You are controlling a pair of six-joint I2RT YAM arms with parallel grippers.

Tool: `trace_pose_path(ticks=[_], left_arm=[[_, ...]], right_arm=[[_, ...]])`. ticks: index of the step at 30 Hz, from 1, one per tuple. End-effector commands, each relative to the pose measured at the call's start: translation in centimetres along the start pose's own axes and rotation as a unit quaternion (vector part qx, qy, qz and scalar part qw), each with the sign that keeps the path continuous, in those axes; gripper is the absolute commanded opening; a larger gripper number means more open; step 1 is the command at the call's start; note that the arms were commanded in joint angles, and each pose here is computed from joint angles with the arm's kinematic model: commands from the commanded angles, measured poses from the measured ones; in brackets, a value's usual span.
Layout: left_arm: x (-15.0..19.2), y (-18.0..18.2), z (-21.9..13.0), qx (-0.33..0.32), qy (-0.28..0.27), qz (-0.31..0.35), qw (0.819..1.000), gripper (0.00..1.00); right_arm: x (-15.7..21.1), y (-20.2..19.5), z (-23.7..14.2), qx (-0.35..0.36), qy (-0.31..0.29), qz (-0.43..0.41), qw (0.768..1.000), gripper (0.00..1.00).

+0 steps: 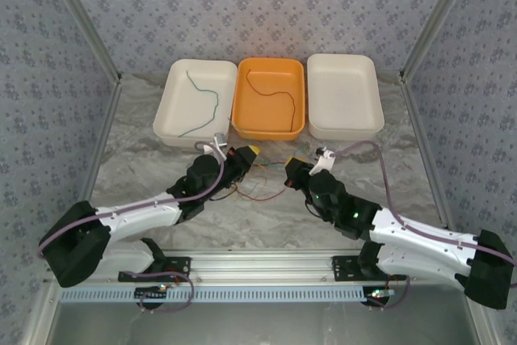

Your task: Untangle the cables

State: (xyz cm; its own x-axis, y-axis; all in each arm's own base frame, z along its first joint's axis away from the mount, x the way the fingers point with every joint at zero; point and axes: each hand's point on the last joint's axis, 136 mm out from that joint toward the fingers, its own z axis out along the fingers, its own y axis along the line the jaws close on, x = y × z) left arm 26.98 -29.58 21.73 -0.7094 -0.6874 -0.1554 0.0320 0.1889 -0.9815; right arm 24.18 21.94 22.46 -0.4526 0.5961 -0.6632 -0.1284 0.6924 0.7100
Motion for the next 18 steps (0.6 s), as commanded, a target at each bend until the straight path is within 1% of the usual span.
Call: trace_pose_path(ticks=[1,4,6,9,12,14,15,16,18], left_arm=[[-5.8,0.3,-1.3,-0.002,-0.151,-0.061,0.987,0.0],[-5.7,-0.1,-1.5,0.011,-0.166,-0.082,0.983,0.0],[-5.7,0.2,-1.8,0.012,-0.181,-0.101,0.978,0.0],[-5.8,0.7,-2.7,0.017,-0.206,-0.124,0.97,0.0],[-5.7,1.0,-3.3,0.017,-0.219,-0.14,0.966,0.0],[-5.4,1.3,-3.1,0.01,-0.211,-0.147,0.966,0.0],[-5.2,1.6,-3.0,0.002,-0.206,-0.151,0.967,0.0],[-5.1,2.1,-3.0,-0.007,-0.206,-0.154,0.966,0.0],[-4.6,3.2,-3.3,-0.025,-0.195,-0.165,0.967,0.0]], right_arm=[[-2.0,-4.6,-0.7,0.092,-0.078,0.083,0.989,0.0],[-1.5,-5.1,-0.7,0.097,-0.079,0.126,0.984,0.0],[-1.3,-6.0,-0.8,0.11,-0.085,0.165,0.976,0.0],[-1.5,-6.7,-1.0,0.113,-0.102,0.206,0.967,0.0],[-1.6,-7.1,-1.1,0.115,-0.113,0.238,0.958,0.0],[-2.4,-6.1,-0.9,0.105,-0.115,0.226,0.962,0.0],[-2.8,-5.4,-0.9,0.106,-0.113,0.205,0.966,0.0],[-3.5,-4.5,-0.8,0.109,-0.108,0.176,0.972,0.0],[-4.4,-2.8,-0.7,0.125,-0.098,0.093,0.983,0.0]])
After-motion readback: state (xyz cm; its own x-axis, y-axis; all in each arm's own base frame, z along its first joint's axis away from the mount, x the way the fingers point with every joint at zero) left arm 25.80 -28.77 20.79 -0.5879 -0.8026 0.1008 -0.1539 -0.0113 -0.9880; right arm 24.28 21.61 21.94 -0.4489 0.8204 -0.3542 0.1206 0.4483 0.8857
